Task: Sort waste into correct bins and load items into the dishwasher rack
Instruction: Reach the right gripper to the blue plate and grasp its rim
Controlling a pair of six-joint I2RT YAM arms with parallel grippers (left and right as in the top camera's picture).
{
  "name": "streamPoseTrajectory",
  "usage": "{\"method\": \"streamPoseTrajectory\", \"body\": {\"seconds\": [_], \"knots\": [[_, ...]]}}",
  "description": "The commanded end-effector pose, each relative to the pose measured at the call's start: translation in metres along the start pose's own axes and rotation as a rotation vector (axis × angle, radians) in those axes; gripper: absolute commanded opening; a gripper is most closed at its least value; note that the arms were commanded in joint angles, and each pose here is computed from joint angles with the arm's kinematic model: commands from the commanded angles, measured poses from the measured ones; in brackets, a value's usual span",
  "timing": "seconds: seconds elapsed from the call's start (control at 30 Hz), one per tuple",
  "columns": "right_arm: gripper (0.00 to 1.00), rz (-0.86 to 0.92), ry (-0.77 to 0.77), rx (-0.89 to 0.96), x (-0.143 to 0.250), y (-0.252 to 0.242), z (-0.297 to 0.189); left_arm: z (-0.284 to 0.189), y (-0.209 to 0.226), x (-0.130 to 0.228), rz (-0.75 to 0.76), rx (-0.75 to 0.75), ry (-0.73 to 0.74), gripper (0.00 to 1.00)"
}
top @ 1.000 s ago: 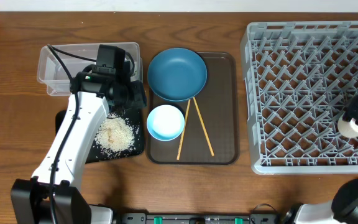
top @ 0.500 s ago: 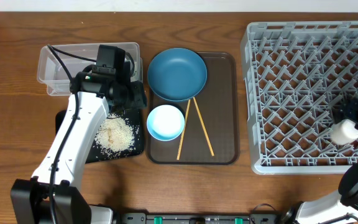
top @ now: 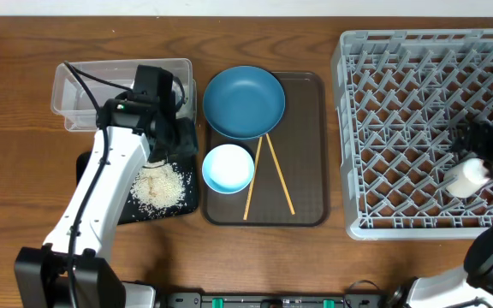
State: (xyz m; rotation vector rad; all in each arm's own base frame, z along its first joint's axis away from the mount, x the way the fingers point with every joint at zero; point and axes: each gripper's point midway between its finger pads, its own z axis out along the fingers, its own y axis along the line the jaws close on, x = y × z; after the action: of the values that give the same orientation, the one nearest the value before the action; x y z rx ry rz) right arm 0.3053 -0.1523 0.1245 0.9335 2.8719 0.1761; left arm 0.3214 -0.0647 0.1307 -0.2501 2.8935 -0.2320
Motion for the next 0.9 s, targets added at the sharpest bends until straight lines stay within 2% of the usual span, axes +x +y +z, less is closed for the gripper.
{"method": "streamPoseTrajectory", "body": {"seconds": [0.0, 0.17, 0.33, 0.53, 0.67, 0.87], "knots": [[0.93, -0.132, -0.213, -0.213, -0.02, 0.064, -0.062, -0.014, 0.011, -0.002, 0.008, -0.06, -0.045, 0.56], [0.91, -0.374, -0.447, -0.406, -0.024, 0.154, -0.115, -0.015, 0.013, 0.002, -0.001, -0.072, -0.035, 0.56], [0.91, -0.573, -0.497, -0.491, -0.002, 0.234, -0.118, -0.018, 0.027, 0.0, -0.102, -0.119, -0.051, 0.57], [0.9, -0.707, -0.413, -0.444, 0.034, 0.303, -0.062, -0.03, 0.058, 0.0, -0.233, -0.142, -0.058, 0.57], [0.87, -0.755, -0.34, -0.417, 0.057, 0.338, -0.014, -0.034, 0.073, 0.005, -0.277, -0.159, -0.042, 0.62], [0.75, -0.722, -0.275, -0.371, 0.08, 0.375, 0.058, -0.034, 0.077, 0.007, -0.289, -0.166, -0.03, 0.63]]}}
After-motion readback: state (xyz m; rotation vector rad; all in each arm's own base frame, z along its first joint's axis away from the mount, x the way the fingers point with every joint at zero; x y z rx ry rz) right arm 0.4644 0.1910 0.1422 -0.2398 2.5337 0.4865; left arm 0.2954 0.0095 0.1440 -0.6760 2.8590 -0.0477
